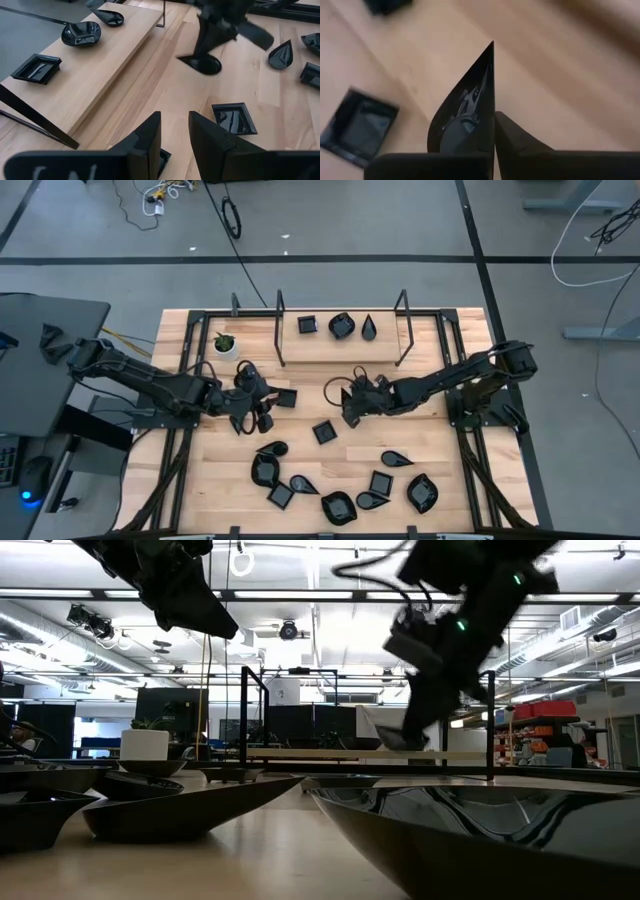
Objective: Pick & Place Mini shaped plates
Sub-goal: Stack the top black teardrop shape bowl on top of the other black teardrop shape bowl on the shelf
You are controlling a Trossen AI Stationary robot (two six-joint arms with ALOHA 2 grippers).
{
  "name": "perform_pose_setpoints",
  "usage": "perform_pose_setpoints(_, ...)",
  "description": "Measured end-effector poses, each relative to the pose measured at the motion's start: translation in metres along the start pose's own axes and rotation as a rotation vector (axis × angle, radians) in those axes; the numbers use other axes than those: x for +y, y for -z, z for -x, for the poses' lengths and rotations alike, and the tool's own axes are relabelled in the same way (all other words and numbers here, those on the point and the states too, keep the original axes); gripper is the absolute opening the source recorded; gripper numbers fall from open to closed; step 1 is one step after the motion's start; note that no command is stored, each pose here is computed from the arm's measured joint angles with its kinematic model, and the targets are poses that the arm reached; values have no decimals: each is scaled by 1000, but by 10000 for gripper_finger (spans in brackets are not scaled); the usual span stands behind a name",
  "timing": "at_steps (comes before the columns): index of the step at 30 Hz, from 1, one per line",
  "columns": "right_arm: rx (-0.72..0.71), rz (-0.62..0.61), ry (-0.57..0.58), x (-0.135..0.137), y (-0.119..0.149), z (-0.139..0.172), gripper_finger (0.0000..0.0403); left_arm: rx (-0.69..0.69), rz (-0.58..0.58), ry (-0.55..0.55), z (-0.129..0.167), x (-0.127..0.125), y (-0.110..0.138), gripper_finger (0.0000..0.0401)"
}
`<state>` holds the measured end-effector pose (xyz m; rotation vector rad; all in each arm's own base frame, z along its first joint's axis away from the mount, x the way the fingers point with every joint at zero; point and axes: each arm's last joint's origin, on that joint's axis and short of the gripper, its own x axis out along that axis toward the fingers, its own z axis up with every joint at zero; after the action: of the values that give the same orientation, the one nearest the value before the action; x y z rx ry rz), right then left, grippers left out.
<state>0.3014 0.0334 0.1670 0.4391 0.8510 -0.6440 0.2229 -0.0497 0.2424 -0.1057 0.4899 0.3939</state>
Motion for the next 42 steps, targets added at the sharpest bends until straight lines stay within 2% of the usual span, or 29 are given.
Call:
perform_pose_setpoints(4,-54,-20,123,5,-36,21,3,0,0,0,0,0,0,106)
perform_pose_setpoints(8,-90,-27,259,-9,-76,35,2,0,0,0,0,0,0,106)
perform_pose_setpoints(13,-74,-43,387,-55,-121,30,1,0,0,0,0,0,0,106)
perform_pose_setpoints(17,-32,-84,459,-99,-142,15,1,0,0,0,0,0,0,106)
perform_pose_setpoints(21,17,-90,453,-124,-152,-6,1,-2,0,-6,0,0,0,106)
perform_pose_setpoints(27,84,-87,493,-141,-151,-31,0,-7,0,-20,0,1,0,106)
perform_pose_setpoints(33,115,-88,519,-145,-148,-45,0,-9,0,-25,0,1,0,106)
perform_pose_setpoints(42,115,-116,545,-148,-147,-46,0,-10,0,-26,0,1,0,106)
